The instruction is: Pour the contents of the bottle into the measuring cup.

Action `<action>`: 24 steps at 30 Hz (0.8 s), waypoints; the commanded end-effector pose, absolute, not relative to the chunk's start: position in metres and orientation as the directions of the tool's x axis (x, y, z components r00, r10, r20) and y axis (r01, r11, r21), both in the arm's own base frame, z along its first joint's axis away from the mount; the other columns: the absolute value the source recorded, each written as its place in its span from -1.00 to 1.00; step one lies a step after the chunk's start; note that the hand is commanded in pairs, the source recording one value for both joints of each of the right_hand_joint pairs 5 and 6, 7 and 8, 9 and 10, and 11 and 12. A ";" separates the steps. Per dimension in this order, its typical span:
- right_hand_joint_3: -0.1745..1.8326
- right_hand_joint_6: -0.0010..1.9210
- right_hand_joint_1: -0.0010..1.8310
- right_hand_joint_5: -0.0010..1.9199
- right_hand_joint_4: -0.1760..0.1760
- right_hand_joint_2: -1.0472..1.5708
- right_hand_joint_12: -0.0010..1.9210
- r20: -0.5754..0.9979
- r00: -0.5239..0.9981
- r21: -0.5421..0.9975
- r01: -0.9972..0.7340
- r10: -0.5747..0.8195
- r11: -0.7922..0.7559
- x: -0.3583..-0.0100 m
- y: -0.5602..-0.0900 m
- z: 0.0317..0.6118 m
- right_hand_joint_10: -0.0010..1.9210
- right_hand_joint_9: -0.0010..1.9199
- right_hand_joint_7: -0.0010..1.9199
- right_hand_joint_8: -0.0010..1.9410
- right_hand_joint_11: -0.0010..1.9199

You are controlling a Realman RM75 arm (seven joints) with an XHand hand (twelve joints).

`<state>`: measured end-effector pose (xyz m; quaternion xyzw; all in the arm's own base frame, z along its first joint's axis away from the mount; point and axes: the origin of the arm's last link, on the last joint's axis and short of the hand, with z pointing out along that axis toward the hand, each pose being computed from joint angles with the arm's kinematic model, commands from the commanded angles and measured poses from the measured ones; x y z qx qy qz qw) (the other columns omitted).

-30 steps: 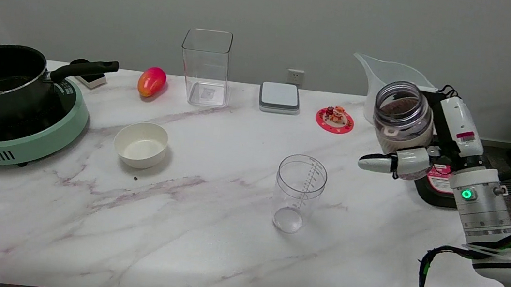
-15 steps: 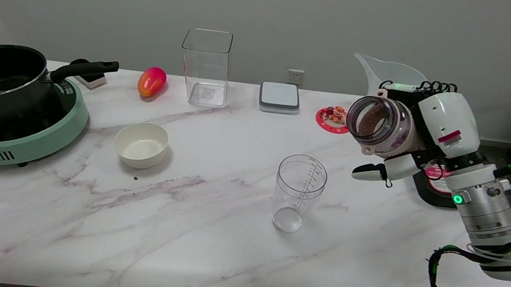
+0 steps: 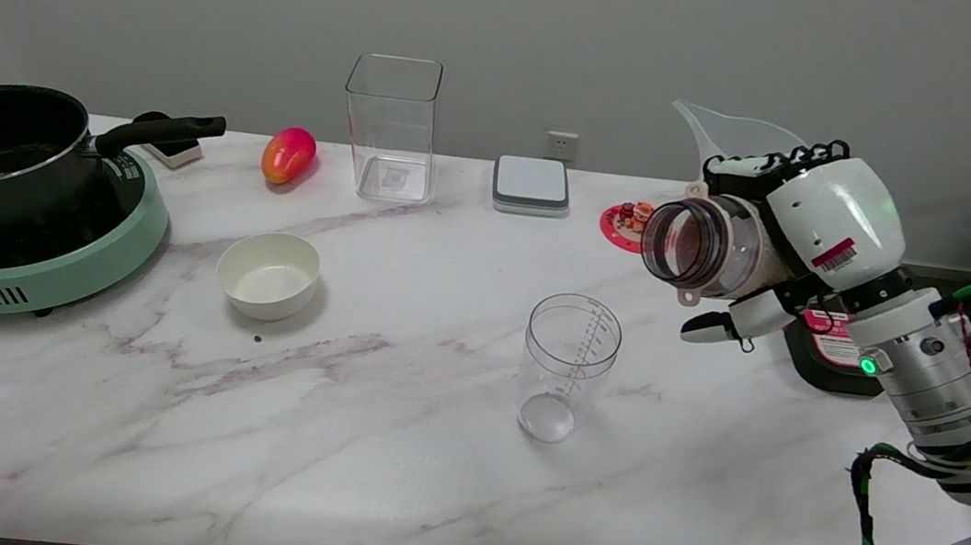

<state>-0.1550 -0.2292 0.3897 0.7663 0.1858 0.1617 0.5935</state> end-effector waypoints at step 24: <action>-0.56 1.00 0.49 1.00 0.00 0.85 0.41 -0.258 0.880 0.871 0.390 0.398 -0.298 -0.154 -0.250 0.368 0.62 0.63 0.94 0.92 0.41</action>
